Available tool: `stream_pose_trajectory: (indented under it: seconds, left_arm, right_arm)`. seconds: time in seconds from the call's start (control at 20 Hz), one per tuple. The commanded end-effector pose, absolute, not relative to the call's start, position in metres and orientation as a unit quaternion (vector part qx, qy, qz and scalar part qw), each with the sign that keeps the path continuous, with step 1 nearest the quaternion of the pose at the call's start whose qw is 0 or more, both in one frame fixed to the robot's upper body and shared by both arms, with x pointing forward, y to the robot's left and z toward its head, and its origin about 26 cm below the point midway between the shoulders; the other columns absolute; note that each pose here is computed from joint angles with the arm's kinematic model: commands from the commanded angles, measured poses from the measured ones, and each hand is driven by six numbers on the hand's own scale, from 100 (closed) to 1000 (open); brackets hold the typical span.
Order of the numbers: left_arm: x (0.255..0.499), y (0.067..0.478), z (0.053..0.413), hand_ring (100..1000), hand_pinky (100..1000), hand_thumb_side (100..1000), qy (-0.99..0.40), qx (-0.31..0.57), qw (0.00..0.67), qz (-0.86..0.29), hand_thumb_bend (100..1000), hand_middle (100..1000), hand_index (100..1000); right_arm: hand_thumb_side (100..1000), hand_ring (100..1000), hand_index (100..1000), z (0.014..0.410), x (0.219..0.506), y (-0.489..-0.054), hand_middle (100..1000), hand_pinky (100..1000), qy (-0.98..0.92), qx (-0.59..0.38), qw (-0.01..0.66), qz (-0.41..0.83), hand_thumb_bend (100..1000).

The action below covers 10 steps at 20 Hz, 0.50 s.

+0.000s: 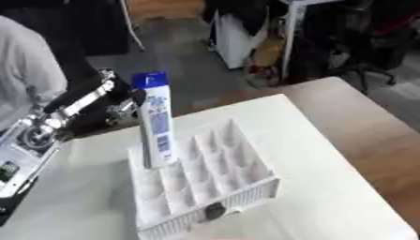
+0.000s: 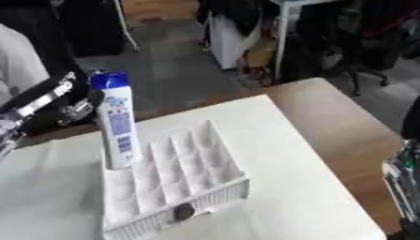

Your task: Pick up objects on the table and place them in the box.

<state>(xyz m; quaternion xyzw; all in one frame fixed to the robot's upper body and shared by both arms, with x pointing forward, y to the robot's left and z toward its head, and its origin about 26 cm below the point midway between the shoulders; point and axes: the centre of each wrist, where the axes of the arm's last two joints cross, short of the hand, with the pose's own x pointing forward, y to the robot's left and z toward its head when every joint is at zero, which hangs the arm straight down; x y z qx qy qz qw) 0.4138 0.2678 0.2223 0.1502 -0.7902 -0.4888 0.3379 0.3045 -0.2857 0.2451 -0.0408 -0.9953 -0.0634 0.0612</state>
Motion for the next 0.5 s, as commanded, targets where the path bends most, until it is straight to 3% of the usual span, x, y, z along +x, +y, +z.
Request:
stream_pose_trajectory:
  seconds: [0.05, 0.1, 0.15, 0.2, 0.25, 0.3, 0.35, 0.5]
  left_arm:
    - [0.4136, 0.2671, 0.2337, 406, 243, 991, -0.797, 0.141, 0.314, -0.496, 423, 517, 717]
    - [0.4135, 0.2676, 0.2335, 375, 216, 990, -0.795, 0.139, 0.310, -0.503, 393, 496, 705]
    - [0.4136, 0.2685, 0.2331, 648, 497, 1000, -0.791, 0.138, 0.307, -0.510, 614, 727, 834]
    - [0.4139, 0.2695, 0.2328, 722, 575, 1000, -0.785, 0.140, 0.305, -0.521, 664, 784, 872]
    - [0.4141, 0.2704, 0.2327, 761, 626, 1000, -0.780, 0.142, 0.302, -0.530, 692, 820, 901]
    - [0.4144, 0.2713, 0.2326, 753, 615, 1000, -0.775, 0.145, 0.299, -0.537, 687, 812, 895]
    - [0.4148, 0.2723, 0.2324, 822, 705, 1000, -0.771, 0.148, 0.298, -0.543, 725, 892, 953]
    - [0.4156, 0.2748, 0.2320, 828, 713, 1000, -0.766, 0.154, 0.296, -0.549, 729, 901, 966]
  right_arm:
    - [1000, 449, 572, 0.2559, 0.3023, -0.2840, 420, 394, -0.997, -0.033, 0.039, -0.062, 100]
    - [1000, 449, 572, 0.2559, 0.3023, -0.2840, 420, 394, -0.997, -0.033, 0.039, -0.062, 100]
    - [1000, 449, 572, 0.2559, 0.3023, -0.2841, 420, 394, -0.997, -0.033, 0.039, -0.062, 100]
    - [1000, 449, 572, 0.2559, 0.3023, -0.2841, 420, 394, -0.997, -0.033, 0.039, -0.062, 100]
    - [1000, 449, 572, 0.2559, 0.3023, -0.2842, 420, 394, -0.997, -0.033, 0.039, -0.062, 100]
    - [1000, 449, 572, 0.2559, 0.3023, -0.2842, 420, 394, -0.997, -0.033, 0.039, -0.062, 100]
    - [1000, 449, 572, 0.2558, 0.3023, -0.2842, 420, 394, -0.997, -0.033, 0.039, -0.062, 100]
    - [1000, 449, 572, 0.2558, 0.3022, -0.2844, 420, 394, -0.997, -0.034, 0.039, -0.062, 100]
